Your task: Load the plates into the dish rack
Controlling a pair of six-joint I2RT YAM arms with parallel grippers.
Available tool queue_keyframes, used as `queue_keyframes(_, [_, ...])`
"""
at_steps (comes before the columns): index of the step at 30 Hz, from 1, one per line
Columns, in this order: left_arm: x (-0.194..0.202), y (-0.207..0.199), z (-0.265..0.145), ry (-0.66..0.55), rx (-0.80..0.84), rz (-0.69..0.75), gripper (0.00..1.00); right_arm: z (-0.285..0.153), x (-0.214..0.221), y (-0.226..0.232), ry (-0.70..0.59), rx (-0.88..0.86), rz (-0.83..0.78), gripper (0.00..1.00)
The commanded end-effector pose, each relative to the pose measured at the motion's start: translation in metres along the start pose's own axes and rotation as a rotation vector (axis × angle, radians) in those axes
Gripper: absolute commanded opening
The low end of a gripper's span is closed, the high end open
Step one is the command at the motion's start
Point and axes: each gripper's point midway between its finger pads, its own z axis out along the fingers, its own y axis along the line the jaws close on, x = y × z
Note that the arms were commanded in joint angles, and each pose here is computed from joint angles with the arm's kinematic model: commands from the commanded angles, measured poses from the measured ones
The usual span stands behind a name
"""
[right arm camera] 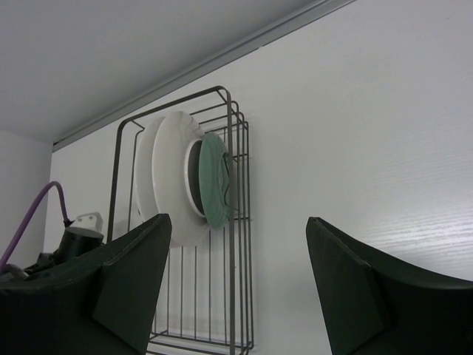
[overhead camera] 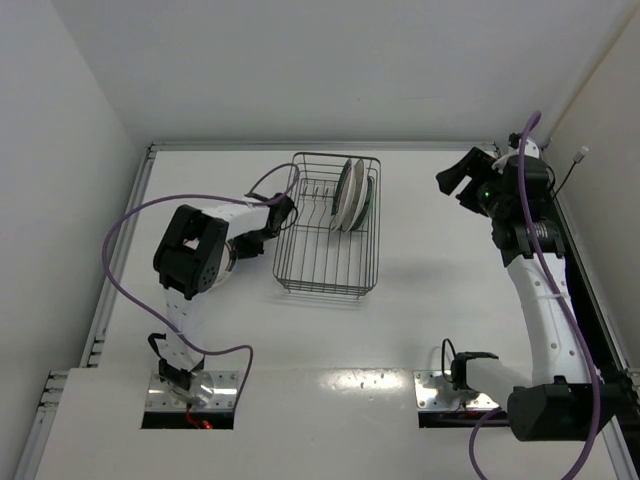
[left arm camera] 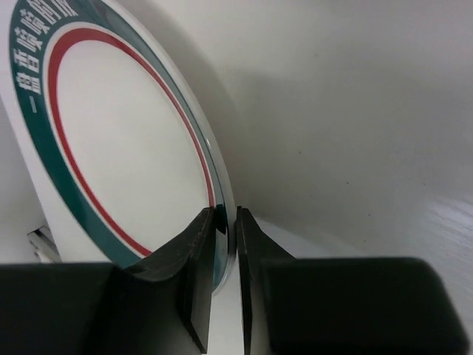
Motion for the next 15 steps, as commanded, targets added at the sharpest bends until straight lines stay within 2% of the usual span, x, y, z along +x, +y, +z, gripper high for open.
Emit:
queue_keyframes(1, [-0.034,0.01,-0.013,-0.037,0.011,-0.088,0.0,-0.002,-0.006,0.004,-0.021,-0.027,-0.015,0.71])
queue_keyframes(2, [-0.063,0.017,-0.029,-0.085,0.035,-0.137,0.0,-0.002,-0.006,0.004,-0.021,-0.027,-0.015,0.71])
queue_keyframes(4, [-0.092,0.036,-0.06,-0.15,0.053,-0.183,0.0,-0.002,-0.006,0.004,-0.021,-0.027,-0.015,0.71])
queue_keyframes(5, [-0.123,0.049,-0.087,-0.218,0.107,-0.251,0.0,-0.002,-0.006,0.004,-0.021,-0.027,-0.015,0.71])
queue_keyframes(7, [-0.145,0.062,-0.116,-0.265,0.175,-0.302,0.0,-0.003,-0.005,0.006,-0.017,-0.035,-0.015,0.71])
queue_keyframes(8, [-0.168,0.072,-0.142,-0.33,0.23,-0.349,0.0,-0.003,-0.005,0.006,-0.017,-0.035,-0.015,0.71])
queue_keyframes(13, [-0.202,0.089,-0.231,-0.496,0.509,-0.423,0.0,-0.005,-0.007,0.007,-0.025,-0.039,-0.016,0.71])
queue_keyframes(14, [-0.21,0.102,-0.259,-0.576,0.557,-0.454,0.0,-0.005,-0.007,0.007,-0.025,-0.039,-0.016,0.71])
queue_keyframes(15, [-0.212,0.105,-0.273,-0.608,0.589,-0.463,0.0,-0.005,-0.007,0.007,-0.025,-0.039,-0.016,0.71])
